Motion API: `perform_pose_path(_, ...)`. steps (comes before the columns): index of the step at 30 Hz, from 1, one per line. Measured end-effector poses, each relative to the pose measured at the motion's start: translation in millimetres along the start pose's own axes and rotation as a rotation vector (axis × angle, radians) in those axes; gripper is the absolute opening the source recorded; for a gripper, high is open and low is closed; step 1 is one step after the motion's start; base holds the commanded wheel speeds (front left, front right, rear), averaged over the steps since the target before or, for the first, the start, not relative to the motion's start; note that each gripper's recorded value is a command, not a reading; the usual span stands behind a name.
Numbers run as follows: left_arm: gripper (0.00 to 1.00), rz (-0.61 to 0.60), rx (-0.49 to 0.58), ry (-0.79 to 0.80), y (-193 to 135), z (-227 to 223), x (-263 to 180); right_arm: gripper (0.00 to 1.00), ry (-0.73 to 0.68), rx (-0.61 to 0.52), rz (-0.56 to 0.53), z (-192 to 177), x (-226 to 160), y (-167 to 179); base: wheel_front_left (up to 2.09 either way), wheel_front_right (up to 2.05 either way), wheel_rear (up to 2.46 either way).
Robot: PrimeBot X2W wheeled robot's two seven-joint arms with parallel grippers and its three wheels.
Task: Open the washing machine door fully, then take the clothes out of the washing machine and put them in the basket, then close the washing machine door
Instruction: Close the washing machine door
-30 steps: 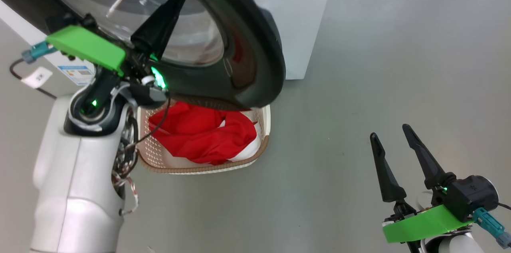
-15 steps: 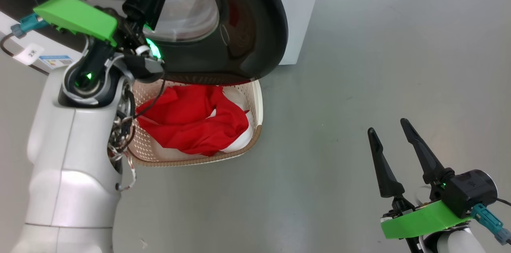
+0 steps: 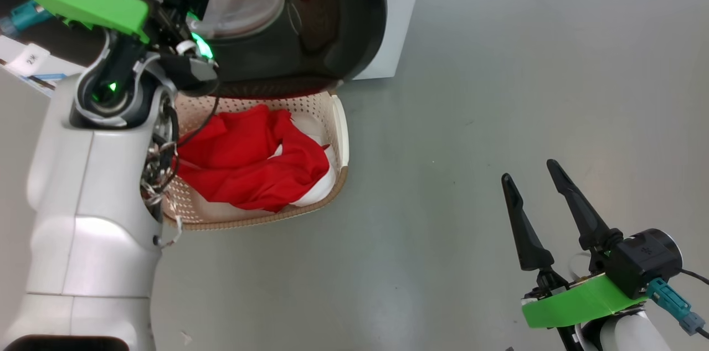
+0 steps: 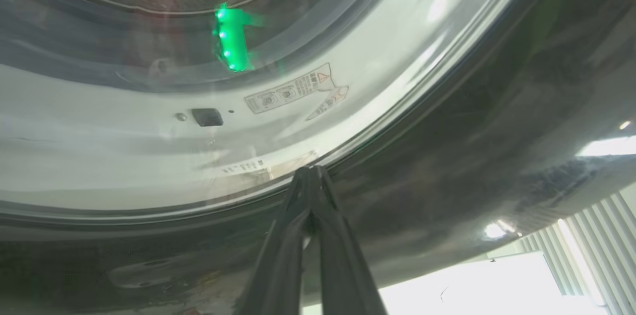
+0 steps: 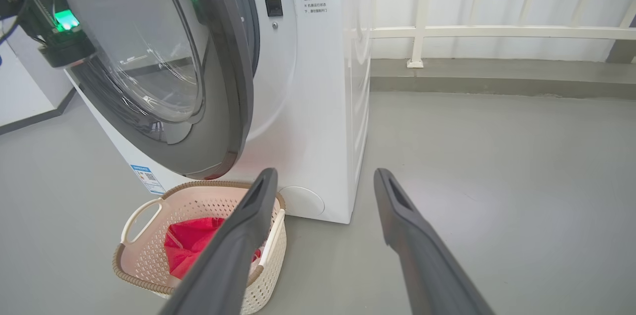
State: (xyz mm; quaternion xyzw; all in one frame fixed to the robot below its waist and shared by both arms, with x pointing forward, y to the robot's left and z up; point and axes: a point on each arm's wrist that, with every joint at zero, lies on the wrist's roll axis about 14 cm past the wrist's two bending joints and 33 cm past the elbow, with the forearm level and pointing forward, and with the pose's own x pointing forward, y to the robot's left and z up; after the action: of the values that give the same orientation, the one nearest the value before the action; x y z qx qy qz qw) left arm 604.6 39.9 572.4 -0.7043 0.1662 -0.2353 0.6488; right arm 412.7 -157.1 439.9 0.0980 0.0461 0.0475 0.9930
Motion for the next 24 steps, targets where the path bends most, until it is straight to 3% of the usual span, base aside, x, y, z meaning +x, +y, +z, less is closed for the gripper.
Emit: perform_pose_path(24, 0.0, 0.001, -0.001, 0.003, 6.5, 3.6, 21.1, 1.0, 0.014, -0.014, -0.045, -3.3, -3.1, -15.6, 0.0, 0.0, 0.0)
